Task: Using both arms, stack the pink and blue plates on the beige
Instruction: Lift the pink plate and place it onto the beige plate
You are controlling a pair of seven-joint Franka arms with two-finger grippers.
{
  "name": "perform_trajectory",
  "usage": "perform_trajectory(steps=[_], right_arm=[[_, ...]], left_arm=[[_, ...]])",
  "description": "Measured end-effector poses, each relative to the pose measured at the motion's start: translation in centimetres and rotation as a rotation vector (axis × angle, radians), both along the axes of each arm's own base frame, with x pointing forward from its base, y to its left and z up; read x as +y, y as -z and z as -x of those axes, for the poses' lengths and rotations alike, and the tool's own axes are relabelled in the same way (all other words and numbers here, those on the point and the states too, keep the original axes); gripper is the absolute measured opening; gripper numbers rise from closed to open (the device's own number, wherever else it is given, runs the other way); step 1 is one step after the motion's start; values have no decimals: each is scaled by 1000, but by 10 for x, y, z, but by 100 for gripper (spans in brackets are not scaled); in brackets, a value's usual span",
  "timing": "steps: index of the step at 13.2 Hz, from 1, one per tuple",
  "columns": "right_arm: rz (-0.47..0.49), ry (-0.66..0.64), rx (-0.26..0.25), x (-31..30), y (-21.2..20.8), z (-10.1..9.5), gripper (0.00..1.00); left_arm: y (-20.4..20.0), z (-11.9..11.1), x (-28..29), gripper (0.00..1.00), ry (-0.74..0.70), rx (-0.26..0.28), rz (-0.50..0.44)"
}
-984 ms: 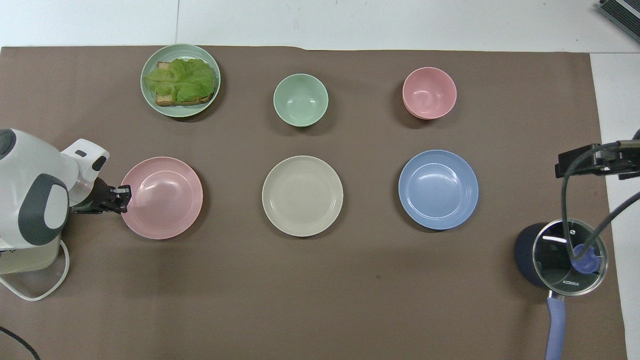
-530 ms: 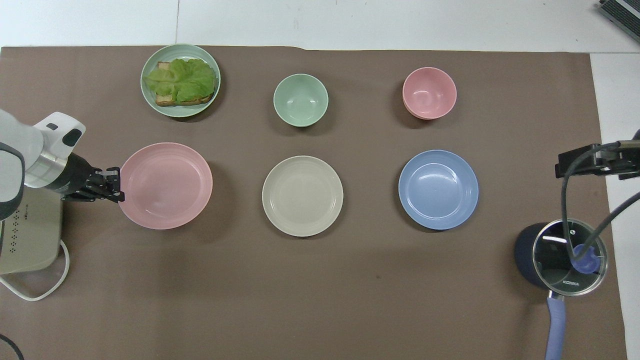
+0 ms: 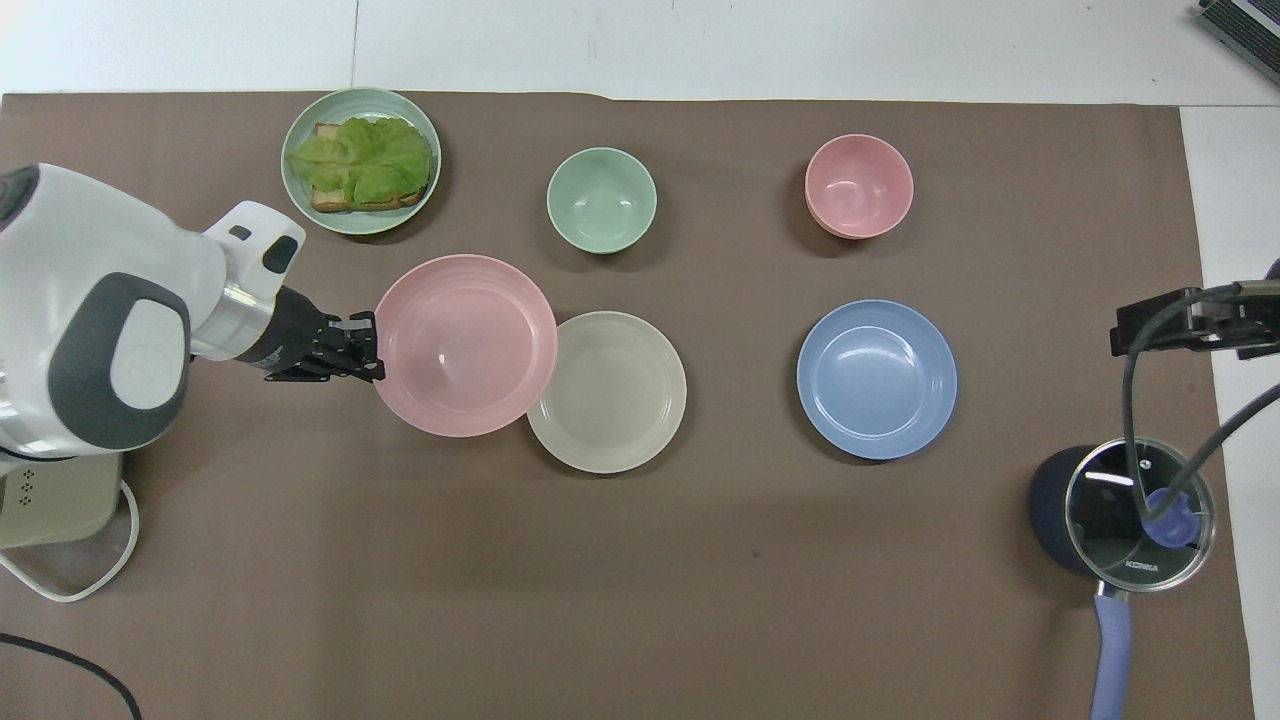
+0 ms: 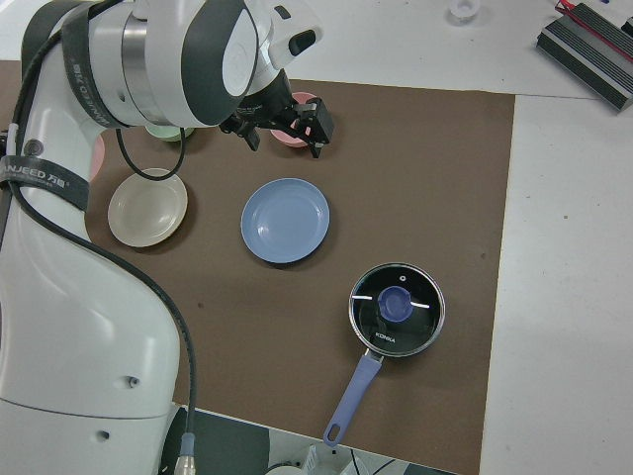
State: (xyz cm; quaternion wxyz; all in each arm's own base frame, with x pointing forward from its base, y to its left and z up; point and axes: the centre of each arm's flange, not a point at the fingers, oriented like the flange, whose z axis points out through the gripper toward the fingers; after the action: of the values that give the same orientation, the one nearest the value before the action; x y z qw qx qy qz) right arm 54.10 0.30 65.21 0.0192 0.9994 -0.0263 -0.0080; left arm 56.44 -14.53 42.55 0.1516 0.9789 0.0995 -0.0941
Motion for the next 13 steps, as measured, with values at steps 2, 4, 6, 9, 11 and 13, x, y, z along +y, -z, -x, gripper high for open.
perform_trajectory(steps=[2, 4, 6, 9, 11, 13], right_arm=[[0, 0, 0, 0, 0, 0, 100], [0, 0, 0, 0, 0, 0, 100], [0, 0, 0, 0, 0, 0, 100], [0, 0, 0, 0, 0, 0, 100], [0, 0, 1, 0, 0, 0, 100], [0, 0, 1, 0, 0, 0, 100]], left_arm=[[3, 9, -48, 4, 6, -21, -5], [13, 23, -89, 4, 17, -30, -11], [32, 38, -126, 4, 15, -53, -14], [70, 43, -136, 4, 3, -61, -23], [81, 43, -131, 4, -4, -46, -31], [87, 45, -130, 4, -4, -36, -36]])
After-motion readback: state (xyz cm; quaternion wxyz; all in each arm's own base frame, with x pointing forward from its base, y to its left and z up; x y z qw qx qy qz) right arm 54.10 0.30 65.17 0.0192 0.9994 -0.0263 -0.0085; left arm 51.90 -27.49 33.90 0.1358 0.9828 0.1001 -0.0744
